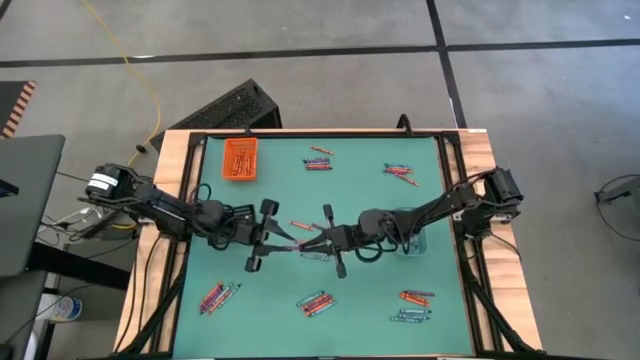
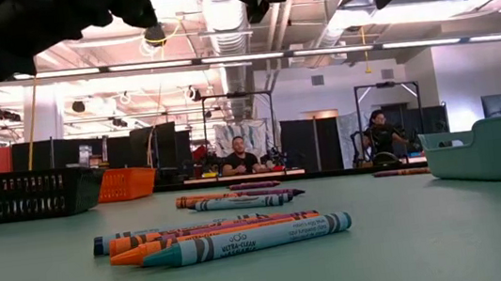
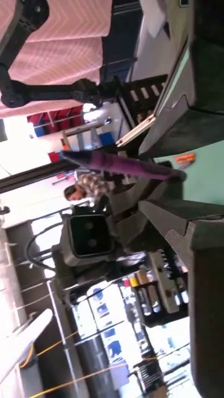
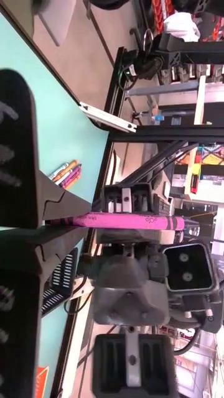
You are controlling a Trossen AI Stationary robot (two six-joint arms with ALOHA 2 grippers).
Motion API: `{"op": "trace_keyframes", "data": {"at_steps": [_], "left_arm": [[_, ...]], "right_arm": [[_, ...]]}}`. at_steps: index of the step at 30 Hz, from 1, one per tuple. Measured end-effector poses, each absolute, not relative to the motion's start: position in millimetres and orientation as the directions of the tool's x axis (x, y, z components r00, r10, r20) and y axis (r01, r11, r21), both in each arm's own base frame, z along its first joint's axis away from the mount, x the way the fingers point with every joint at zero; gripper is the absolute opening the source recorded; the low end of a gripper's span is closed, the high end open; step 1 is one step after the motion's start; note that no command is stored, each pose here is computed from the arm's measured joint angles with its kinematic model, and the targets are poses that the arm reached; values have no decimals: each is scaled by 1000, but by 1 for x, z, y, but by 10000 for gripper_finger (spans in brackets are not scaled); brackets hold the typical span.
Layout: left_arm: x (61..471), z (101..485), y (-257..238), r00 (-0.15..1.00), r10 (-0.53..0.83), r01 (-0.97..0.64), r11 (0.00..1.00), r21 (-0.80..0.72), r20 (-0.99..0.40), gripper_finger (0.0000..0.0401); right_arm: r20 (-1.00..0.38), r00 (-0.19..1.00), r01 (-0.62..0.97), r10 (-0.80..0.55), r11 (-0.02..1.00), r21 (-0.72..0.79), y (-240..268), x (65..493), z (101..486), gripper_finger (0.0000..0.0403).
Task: Sort crayons
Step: Put the violet crayon into the black bin
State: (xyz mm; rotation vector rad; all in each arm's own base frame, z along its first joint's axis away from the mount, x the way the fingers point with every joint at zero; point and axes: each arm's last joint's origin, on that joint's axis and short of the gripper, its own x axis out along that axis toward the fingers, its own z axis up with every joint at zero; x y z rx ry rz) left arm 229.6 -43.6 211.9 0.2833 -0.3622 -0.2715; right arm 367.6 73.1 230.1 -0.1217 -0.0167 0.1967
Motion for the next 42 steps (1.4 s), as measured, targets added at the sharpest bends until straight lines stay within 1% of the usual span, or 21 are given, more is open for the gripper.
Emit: {"op": "trace_keyframes", "data": {"at_steps": [13, 19, 22, 26, 27, 31, 34, 38, 42], "left_arm": [[228, 218, -43, 880, -299, 180, 928, 325, 369, 110], [228, 218, -42, 891, -262, 148, 940, 308, 370, 104], [228, 218, -41, 896, -244, 132, 944, 301, 371, 80], [228, 218, -41, 897, -242, 131, 945, 301, 370, 22], [228, 218, -41, 897, -241, 130, 945, 301, 370, 14], [227, 219, -41, 897, -235, 120, 944, 306, 374, 11], [227, 219, -41, 897, -234, 116, 943, 311, 374, 8], [227, 220, -40, 902, -214, 93, 944, 315, 375, 7], [224, 223, -39, 918, -181, 61, 943, 328, 352, 6]], "right_arm": [[19, 987, -155, 158, 983, -98, 60, 370, 231, 2], [19, 988, -153, 156, 983, -102, 60, 370, 231, 2], [20, 988, -152, 155, 983, -103, 60, 370, 232, 2], [21, 988, -151, 154, 983, -106, 60, 370, 232, 3], [21, 988, -149, 152, 983, -108, 59, 370, 232, 6], [25, 989, -139, 143, 984, -108, 55, 371, 232, 23], [24, 990, -135, 137, 987, -83, 55, 371, 232, 44], [25, 994, -104, 107, 991, -79, 52, 371, 233, 83], [21, 997, -75, 78, 991, -107, 49, 370, 234, 131]]}}
